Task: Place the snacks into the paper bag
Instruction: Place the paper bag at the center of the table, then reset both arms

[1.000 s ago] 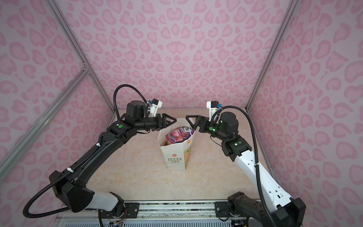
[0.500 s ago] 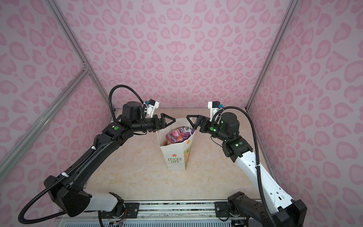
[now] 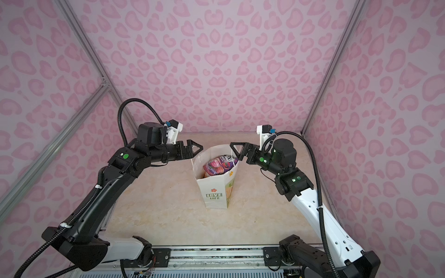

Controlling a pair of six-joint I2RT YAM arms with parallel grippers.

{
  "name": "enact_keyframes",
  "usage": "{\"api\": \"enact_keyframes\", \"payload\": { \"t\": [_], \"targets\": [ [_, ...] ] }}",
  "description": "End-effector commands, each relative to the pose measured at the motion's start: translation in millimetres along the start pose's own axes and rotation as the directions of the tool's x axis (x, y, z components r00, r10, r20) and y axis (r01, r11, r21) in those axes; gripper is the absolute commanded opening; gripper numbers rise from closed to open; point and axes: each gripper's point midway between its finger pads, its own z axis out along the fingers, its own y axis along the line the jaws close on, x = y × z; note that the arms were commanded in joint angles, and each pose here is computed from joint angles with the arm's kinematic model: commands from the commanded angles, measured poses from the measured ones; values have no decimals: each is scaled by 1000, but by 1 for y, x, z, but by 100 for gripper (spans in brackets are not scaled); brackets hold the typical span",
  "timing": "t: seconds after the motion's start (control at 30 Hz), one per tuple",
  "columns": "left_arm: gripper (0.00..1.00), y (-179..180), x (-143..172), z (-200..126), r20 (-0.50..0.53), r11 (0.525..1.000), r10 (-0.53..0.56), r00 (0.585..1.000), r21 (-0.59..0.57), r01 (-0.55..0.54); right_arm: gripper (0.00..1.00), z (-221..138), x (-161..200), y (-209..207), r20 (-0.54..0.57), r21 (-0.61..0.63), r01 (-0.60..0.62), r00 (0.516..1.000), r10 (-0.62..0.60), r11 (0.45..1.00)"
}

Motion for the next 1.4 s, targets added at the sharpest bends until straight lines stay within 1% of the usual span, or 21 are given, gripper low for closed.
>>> {"api": "enact_keyframes", "payload": {
  "t": [0.0, 0.07, 0.17, 0.2, 0.3, 0.4, 0.5, 0.6, 0.7, 0.77, 0.83, 0.9, 1.0, 1.07, 1.1, 1.13, 1.17, 1.2, 1.27, 1.3, 1.37],
  "targets": [
    [98, 35, -9, -27, 67, 974, 56, 996, -224, -39, 99, -13, -2, 1, 11, 37, 55, 998, -55, 998],
    [98, 42, -16, -46, 133, 958, 80, 988, -284, -39, 99, -25, -2, -2, 23, 83, 77, 997, -79, 994],
    [98, 45, -21, -73, 253, 954, 91, 963, -299, -11, 99, -43, 0, -15, 29, 186, 110, 993, -117, 976],
    [98, 48, -21, -79, 290, 952, 84, 953, -306, 9, 99, -48, 2, -18, 25, 205, 123, 991, -131, 971],
    [98, 75, -17, -101, 420, 917, 73, 904, -385, 104, 99, -63, 3, -32, 37, 292, 149, 985, -167, 945],
    [98, 114, 4, -111, 514, 858, 50, 856, -461, 227, 99, -82, 3, -57, 53, 431, 157, 979, -199, 889],
    [98, 140, 24, -112, 550, 817, 54, 833, -504, 280, 99, -96, 1, -82, 73, 551, 151, 971, -228, 820],
    [97, 172, 45, -104, 600, 759, 58, 798, -545, 355, 99, -115, -1, -118, 109, 696, 128, 954, -280, 707],
    [97, 209, 63, -94, 634, 665, 112, 765, -620, 416, 99, -125, 3, -150, 120, 777, 113, 939, -322, 619],
    [97, 227, 71, -91, 640, 597, 159, 751, -669, 443, 99, -128, 7, -170, 135, 805, 103, 927, -349, 585],
    [97, 238, 72, -89, 622, 537, 215, 753, -719, 441, 99, -132, 13, -187, 178, 820, 74, 910, -376, 568],
    [97, 246, 71, -92, 606, 463, 267, 750, -763, 451, 99, -137, 18, -203, 212, 831, 48, 894, -396, 554],
    [97, 261, 70, -97, 576, 352, 327, 749, -810, 469, 99, -144, 24, -229, 202, 868, 19, 898, -390, 496],
    [97, 269, 70, -100, 532, 280, 386, 754, -846, 454, 99, -145, 25, -246, 183, 886, 17, 905, -384, 463],
    [97, 276, 70, -96, 510, 268, 396, 763, -860, 435, 99, -147, 27, -258, 178, 897, 7, 909, -376, 442],
    [97, 283, 71, -88, 490, 278, 392, 778, -870, 408, 99, -147, 29, -267, 172, 903, 5, 913, -371, 430],
    [97, 291, 72, -77, 475, 310, 379, 794, -874, 374, 99, -148, 30, -277, 164, 908, 5, 915, -368, 418],
    [97, 300, 75, -68, 455, 325, 370, 810, -880, 346, 99, -151, 33, -287, 169, 917, -12, 917, -361, 400],
    [97, 313, 81, -60, 425, 322, 373, 825, -893, 314, 99, -155, 36, -301, 186, 923, -38, 915, -359, 383],
    [97, 318, 84, -55, 407, 330, 380, 831, -899, 289, 99, -157, 36, -305, 187, 927, -36, 908, -376, 374],
    [97, 323, 85, -47, 422, 384, 395, 816, -883, 271, 99, -162, 37, -313, 200, 938, -46, 882, -426, 344]
  ]
}}
